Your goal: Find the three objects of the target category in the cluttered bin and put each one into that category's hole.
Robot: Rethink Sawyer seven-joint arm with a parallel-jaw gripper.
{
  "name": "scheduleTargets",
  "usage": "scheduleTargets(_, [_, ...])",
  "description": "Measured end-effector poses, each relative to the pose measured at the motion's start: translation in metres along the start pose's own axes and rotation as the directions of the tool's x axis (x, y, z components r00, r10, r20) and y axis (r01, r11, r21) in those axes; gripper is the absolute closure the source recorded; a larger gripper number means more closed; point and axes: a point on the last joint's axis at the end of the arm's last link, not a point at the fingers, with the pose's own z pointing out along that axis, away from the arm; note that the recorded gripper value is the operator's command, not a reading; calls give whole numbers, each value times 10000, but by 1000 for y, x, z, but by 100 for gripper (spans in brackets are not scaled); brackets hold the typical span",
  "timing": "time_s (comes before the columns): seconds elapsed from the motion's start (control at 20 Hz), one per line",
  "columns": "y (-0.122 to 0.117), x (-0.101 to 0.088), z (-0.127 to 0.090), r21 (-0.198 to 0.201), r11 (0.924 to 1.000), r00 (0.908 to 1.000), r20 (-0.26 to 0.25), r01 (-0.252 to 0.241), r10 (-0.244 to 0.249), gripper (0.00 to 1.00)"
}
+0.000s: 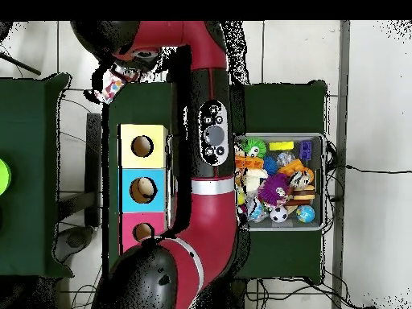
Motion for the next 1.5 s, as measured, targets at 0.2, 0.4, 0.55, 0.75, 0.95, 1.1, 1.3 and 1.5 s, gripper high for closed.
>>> scheduleTargets(0.2, [-10, 3, 11, -71, 9997, 9992, -322, 244, -246, 100])
scheduleTargets(0.4, [-21, 5, 20, -167, 9984, 9969, -559, 537, -545, 100])
scheduleTargets(0.55, [-26, 5, 24, -215, 9970, 9951, -639, 742, -754, 100])
scheduleTargets(0.75, [-32, 1, 26, -227, 9936, 9915, -662, 1108, -1120, 100])
scheduleTargets(0.95, [-39, -7, 19, -64, 9885, 9866, -619, 1511, -1512, 100])
scheduleTargets(1.1, [-42, -13, 12, 64, 9847, 9830, -608, 1741, -1734, 100])
scheduleTargets(1.3, [-45, -20, 2, 193, 9798, 9782, -642, 1992, -1976, 100])
scheduleTargets(1.5, [-50, -28, -12, 368, 9710, 9698, -717, 2361, -2331, 100])
